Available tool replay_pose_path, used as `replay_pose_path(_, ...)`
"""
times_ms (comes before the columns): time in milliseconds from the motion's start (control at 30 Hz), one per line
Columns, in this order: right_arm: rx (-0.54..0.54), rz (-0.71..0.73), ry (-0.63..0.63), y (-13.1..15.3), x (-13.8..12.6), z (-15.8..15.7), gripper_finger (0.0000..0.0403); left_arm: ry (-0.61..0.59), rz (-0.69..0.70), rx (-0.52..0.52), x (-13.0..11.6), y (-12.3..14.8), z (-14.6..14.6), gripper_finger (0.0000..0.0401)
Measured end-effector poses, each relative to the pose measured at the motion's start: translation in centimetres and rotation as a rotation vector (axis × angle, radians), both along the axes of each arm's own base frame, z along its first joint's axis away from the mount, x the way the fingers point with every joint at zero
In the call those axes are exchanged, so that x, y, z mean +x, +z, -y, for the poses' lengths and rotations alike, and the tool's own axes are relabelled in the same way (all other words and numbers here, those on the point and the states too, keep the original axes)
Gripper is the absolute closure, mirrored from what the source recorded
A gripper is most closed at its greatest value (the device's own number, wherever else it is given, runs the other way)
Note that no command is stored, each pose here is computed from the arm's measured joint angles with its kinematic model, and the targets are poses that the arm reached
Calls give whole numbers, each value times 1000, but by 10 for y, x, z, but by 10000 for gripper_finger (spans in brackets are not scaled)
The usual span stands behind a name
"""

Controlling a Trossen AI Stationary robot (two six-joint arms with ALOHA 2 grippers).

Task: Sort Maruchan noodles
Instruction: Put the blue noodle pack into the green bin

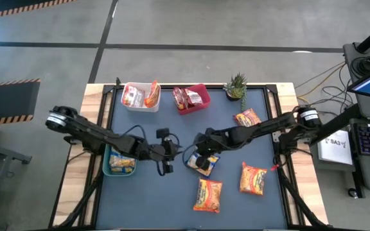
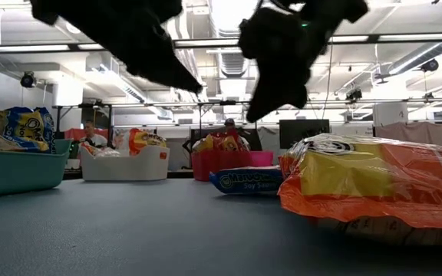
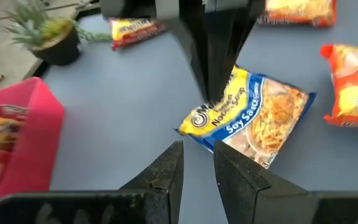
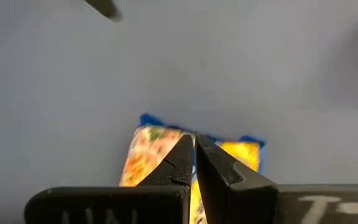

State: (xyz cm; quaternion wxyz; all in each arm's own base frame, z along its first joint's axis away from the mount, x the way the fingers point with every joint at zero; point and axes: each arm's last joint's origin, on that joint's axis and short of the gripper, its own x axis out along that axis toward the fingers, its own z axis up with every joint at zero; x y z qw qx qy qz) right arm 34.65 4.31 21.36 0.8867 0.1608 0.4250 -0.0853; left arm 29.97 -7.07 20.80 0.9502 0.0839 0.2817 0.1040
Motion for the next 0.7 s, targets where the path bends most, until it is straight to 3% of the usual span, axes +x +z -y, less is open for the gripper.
replay_pose_path(433, 187, -98, -211, -27, -73, -11, 394, -56, 37, -10, 34, -52, 11, 331)
replay_pose_path(700, 303, -99, -366, -31, -92, -11, 394, -103, 30, -42, 44, -78, 14, 331)
